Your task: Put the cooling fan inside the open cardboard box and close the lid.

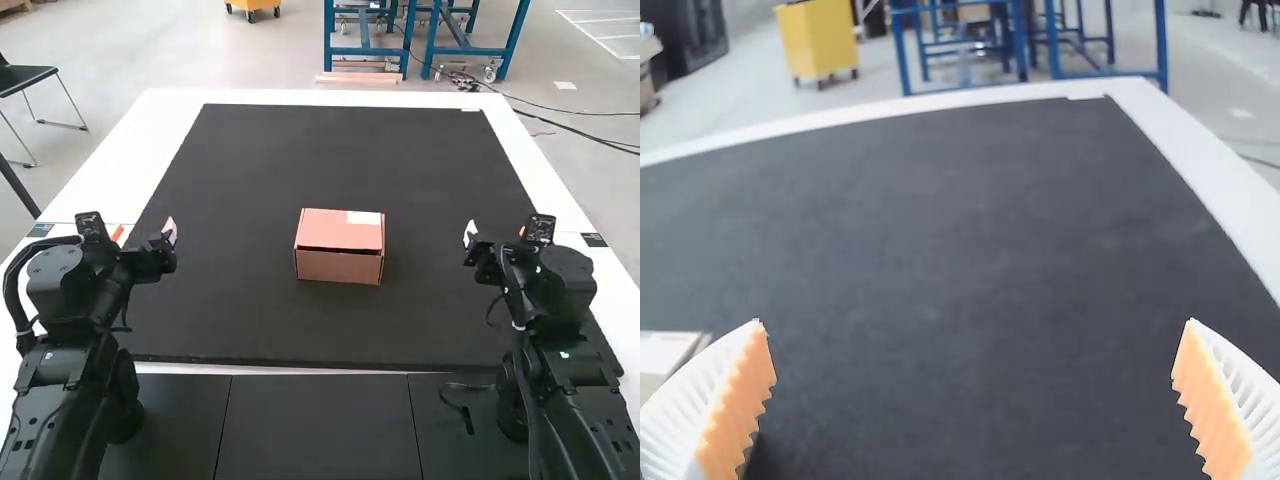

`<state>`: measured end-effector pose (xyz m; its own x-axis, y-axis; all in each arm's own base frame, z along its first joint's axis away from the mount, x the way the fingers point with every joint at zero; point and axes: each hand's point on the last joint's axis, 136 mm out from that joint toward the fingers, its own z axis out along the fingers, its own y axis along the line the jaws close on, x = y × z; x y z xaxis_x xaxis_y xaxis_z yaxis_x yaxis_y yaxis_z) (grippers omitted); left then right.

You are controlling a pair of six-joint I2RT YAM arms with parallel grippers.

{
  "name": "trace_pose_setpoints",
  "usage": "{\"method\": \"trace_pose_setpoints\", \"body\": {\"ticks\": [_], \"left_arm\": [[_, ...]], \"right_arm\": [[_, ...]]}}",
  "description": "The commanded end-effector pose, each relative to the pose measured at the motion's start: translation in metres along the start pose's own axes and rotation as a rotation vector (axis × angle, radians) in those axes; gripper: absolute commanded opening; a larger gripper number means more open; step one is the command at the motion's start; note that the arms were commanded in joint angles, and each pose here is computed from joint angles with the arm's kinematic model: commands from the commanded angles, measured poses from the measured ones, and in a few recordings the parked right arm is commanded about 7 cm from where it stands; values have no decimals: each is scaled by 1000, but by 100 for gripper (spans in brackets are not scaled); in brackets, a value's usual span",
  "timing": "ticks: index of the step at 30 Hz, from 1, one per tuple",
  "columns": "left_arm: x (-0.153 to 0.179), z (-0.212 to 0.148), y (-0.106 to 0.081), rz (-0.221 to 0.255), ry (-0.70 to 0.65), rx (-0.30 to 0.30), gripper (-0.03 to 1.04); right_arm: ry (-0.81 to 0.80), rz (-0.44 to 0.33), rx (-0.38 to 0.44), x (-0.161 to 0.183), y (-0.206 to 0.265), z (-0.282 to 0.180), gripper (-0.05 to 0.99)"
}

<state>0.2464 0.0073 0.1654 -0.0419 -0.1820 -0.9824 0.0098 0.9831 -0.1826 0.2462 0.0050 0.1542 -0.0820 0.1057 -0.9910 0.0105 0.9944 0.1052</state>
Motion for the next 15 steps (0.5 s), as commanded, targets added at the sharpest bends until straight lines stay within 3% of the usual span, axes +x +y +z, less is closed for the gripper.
{"method": "trace_pose_setpoints", "body": {"ticks": [1, 6, 15], "left_arm": [[-1, 0, -12, 67, -17, 41, 96], [-1, 0, -23, 211, -22, 85, 96], [2, -1, -28, 225, -12, 104, 96]], "right_arm": [[-16, -1, 12, -3, -2, 0, 91], [-13, -1, 12, -2, -2, 0, 91], [-14, -1, 12, -2, -2, 0, 91]]}}
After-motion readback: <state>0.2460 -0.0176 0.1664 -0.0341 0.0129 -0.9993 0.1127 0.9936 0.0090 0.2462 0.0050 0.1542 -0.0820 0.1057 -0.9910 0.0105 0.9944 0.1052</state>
